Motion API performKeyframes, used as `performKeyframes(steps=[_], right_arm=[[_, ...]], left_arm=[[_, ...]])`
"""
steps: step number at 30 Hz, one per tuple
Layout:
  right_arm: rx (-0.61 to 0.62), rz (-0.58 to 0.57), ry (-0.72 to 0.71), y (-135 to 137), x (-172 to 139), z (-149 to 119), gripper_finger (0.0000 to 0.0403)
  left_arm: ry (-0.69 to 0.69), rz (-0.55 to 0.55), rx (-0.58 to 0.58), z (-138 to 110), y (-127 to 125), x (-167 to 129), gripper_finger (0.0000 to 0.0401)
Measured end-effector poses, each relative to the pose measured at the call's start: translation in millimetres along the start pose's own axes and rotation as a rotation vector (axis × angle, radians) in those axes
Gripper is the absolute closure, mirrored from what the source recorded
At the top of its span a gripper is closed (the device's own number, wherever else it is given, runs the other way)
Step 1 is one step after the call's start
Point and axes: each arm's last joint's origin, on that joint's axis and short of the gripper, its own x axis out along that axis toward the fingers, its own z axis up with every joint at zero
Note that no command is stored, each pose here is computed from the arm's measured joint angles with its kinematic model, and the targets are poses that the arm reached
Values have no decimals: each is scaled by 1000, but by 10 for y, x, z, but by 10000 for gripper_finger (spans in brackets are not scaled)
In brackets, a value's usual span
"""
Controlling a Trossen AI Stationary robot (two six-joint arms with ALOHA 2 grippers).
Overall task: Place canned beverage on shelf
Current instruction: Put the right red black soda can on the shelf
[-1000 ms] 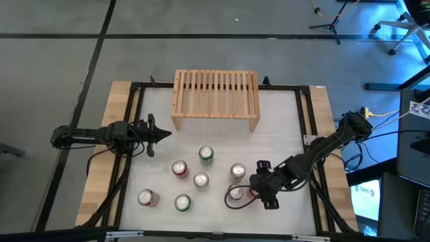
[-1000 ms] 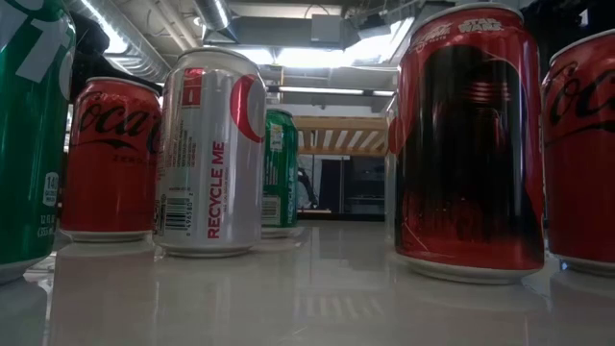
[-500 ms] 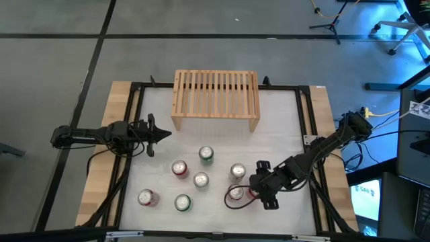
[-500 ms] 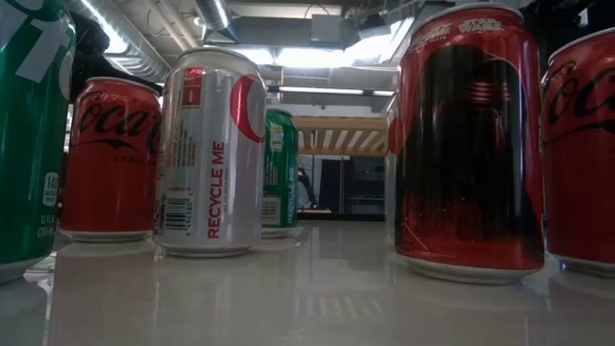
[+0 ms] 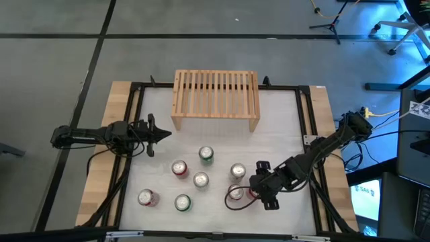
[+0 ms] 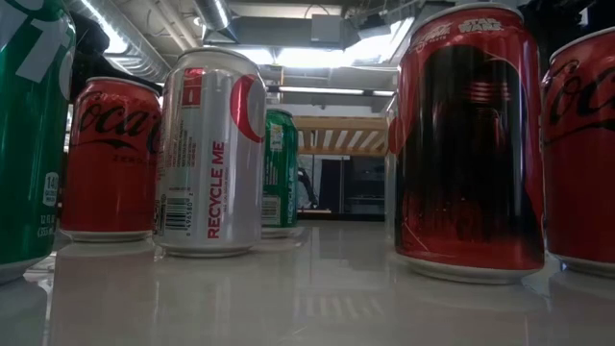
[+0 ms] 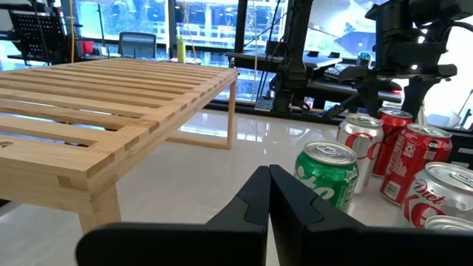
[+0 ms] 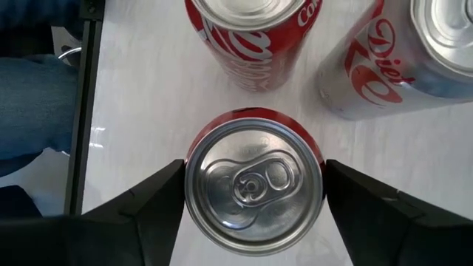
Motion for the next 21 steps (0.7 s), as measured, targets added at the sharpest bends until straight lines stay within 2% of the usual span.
performKeyframes(steps=[3,9,11,21], right_arm=[[2,6,5,-1,0,-1,98],[2,0,13,-6,8,-12,21],[5,1,12,-6,8,-11,9],[36,-13,37,9,148,3,31]], left_arm=[[0,0,0,0,0,0,401],[0,0,0,0,0,0,401],[0,0,0,-1,0,0,401],[0,0,0,-1,0,0,401]])
